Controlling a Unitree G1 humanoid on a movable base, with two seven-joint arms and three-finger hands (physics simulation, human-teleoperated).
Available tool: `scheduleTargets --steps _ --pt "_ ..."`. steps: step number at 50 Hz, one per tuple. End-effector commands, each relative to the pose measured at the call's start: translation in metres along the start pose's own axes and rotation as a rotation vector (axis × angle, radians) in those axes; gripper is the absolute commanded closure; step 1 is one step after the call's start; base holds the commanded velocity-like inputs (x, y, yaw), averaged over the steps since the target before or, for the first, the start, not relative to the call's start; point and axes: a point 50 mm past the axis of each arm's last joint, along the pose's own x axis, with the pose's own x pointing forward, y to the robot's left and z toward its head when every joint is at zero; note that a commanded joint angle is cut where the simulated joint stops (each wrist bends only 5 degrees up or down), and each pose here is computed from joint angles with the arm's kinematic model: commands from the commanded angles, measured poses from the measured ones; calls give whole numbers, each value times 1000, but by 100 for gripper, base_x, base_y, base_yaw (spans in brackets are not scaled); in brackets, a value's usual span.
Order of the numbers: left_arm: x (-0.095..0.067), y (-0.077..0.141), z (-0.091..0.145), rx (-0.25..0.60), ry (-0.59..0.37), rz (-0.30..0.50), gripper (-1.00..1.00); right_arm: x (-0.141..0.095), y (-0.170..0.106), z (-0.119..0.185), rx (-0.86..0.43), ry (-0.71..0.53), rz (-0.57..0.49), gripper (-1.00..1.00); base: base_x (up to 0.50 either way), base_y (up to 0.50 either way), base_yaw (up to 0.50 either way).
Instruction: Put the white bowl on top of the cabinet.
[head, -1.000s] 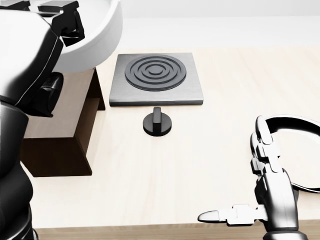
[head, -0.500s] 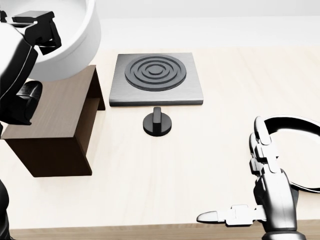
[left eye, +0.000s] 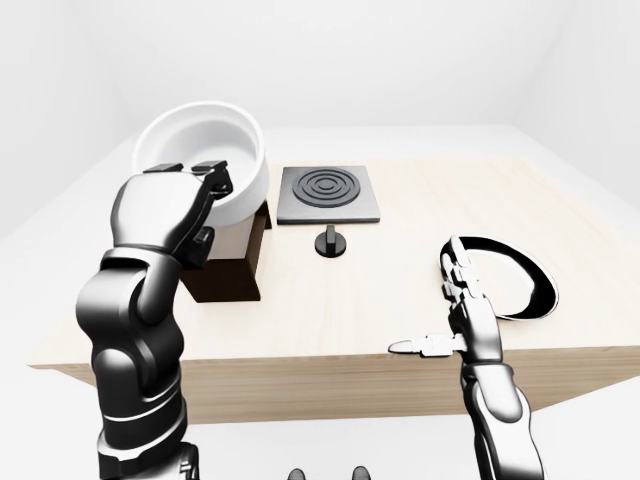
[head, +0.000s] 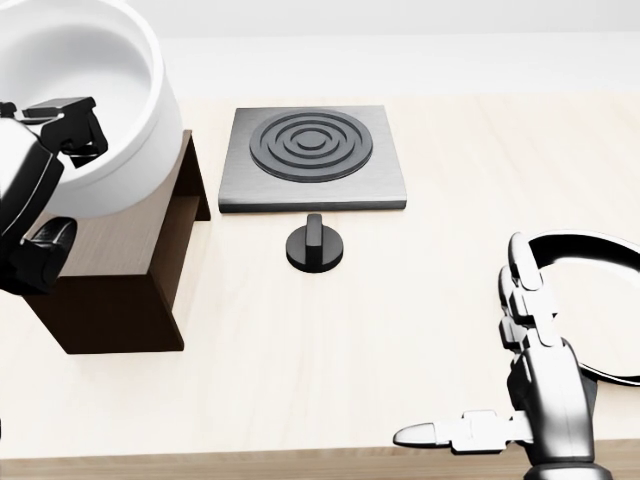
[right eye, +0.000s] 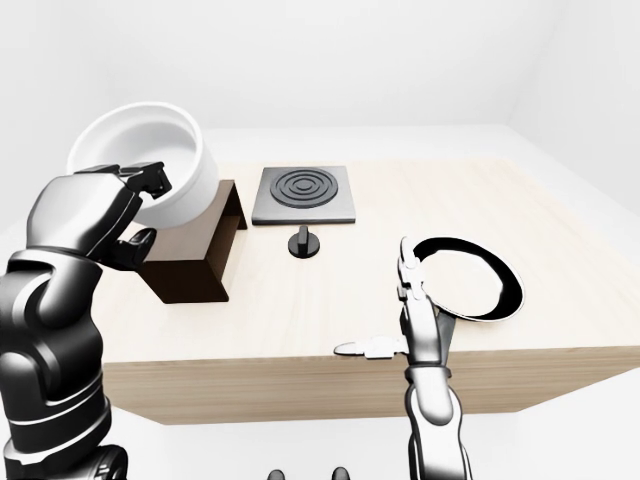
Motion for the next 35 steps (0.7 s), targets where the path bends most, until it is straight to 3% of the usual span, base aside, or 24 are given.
scheduleTargets --steps 1,35 --pt "-4 -7 -13 -6 42 36 100 -1 1 0 -2 0 2 -100 0 0 0" --pt "6 -17 -31 -32 71 20 100 -1 2 -1 -6 -2 7 -100 0 0 0"
